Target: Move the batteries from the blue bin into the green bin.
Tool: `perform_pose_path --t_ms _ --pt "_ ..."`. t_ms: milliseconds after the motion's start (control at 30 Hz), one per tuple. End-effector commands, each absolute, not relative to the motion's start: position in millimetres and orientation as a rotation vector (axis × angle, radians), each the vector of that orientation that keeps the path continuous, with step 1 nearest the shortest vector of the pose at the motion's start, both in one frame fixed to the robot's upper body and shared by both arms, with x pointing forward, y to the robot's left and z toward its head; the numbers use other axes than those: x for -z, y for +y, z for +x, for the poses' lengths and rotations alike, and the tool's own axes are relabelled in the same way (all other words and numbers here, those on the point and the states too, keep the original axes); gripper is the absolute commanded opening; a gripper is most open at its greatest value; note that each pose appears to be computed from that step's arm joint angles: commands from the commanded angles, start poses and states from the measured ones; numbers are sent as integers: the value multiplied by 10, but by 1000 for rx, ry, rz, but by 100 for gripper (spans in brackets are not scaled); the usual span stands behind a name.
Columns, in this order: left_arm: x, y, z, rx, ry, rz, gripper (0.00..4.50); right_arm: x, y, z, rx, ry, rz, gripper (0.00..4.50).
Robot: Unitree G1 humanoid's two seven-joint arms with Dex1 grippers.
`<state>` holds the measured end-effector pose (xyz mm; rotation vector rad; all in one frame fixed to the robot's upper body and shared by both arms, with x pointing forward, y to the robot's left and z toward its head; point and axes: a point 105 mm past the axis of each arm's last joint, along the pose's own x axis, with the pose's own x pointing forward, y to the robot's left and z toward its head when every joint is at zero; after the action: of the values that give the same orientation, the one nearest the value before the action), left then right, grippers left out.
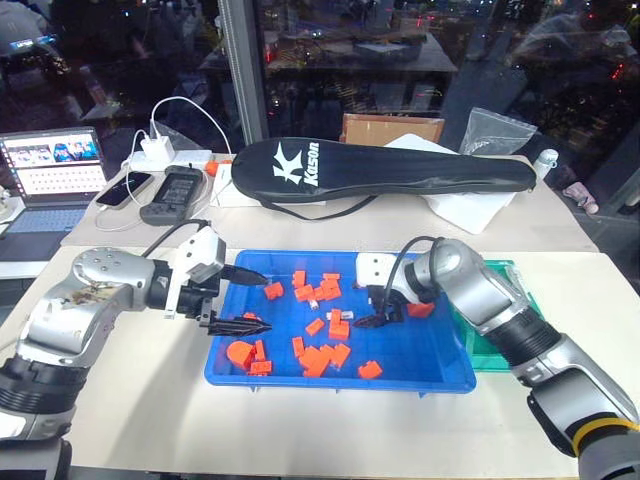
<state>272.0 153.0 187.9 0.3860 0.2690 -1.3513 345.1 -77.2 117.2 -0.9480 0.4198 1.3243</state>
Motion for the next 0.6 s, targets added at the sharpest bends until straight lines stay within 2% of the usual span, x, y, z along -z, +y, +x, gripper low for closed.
perform_pose_path --t_ms 33,167,300,400,500,600 --pt "-1995 1540 2683 1337 231 412 450 -1273 -719 3483 -1344 366 -989 423" --pt "-1994 1547 2675 1330 235 410 450 -1390 -766 3470 -1349 367 -977 423" --pt "-2000 1545 2665 1333 234 400 450 -1590 -885 3281 -1432 425 -950 423" --pt "-1997 1534 2672 1337 234 402 450 -1702 -795 3284 -1420 376 -922 423" --pt "-2003 1508 2695 1347 230 400 450 -1666 -621 3172 -1466 352 -867 423" --pt "-2013 1487 2688 1366 232 393 450 -1496 -534 3115 -1483 366 -856 423"
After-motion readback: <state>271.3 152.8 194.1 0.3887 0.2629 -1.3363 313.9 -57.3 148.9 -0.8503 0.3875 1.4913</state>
